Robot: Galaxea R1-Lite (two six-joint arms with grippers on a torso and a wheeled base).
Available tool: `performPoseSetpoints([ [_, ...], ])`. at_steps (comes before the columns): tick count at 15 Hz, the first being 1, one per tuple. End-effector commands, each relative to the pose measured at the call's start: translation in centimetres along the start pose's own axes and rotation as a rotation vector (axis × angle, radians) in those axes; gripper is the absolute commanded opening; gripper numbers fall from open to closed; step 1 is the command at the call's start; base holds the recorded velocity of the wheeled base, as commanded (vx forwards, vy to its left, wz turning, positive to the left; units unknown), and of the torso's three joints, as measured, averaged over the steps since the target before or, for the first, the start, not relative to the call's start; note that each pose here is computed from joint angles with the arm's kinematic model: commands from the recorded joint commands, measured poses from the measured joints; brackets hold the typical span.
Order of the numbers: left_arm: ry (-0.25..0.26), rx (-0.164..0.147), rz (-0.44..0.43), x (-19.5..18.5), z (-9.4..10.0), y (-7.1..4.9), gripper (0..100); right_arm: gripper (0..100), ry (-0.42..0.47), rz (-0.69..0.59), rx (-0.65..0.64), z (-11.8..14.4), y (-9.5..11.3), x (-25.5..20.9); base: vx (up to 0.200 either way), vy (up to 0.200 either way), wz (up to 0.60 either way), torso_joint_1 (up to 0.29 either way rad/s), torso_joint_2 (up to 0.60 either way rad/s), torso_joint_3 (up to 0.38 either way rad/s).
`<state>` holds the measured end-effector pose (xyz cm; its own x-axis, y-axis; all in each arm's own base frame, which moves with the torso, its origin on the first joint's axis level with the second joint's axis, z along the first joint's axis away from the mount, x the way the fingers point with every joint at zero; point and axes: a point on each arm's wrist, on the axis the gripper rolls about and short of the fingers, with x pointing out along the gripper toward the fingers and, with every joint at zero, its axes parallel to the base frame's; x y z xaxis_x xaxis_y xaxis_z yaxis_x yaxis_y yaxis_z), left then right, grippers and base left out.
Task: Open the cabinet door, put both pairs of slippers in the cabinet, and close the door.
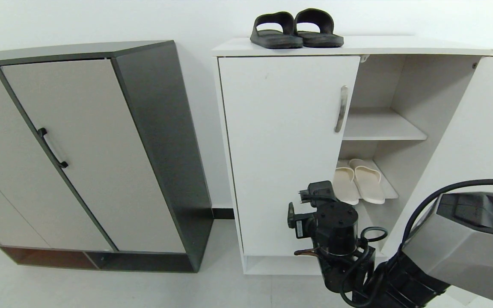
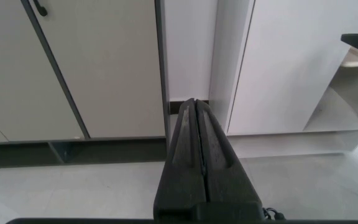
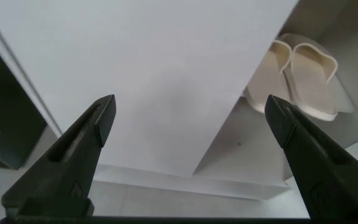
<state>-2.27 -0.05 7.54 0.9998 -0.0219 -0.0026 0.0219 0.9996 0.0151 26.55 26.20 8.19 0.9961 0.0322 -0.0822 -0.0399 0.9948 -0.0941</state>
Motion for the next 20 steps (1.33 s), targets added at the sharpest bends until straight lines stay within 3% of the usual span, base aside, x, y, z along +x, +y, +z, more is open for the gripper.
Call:
performPoseSetpoints([
  [1,-0.001,0.000,0.002,0.00,0.01,0.00,0,100,0.007,0.004,-0.008,-0.40,0.15,0.02,0.000,0.000,0.00,0.000,0.00,0.000],
  [11,0.001,-0.003,0.003,0.00,0.00,0.01,0,100,0.006,0.006,-0.007,-0.39,0.15,0.02,0.000,0.000,0.00,0.001,-0.01,-0.011],
  [20,-0.001,-0.003,0.005,0.00,0.01,0.01,0,100,0.005,0.006,-0.006,-0.41,0.12,-0.01,0.000,0.000,0.00,0.055,-0.40,-0.341],
])
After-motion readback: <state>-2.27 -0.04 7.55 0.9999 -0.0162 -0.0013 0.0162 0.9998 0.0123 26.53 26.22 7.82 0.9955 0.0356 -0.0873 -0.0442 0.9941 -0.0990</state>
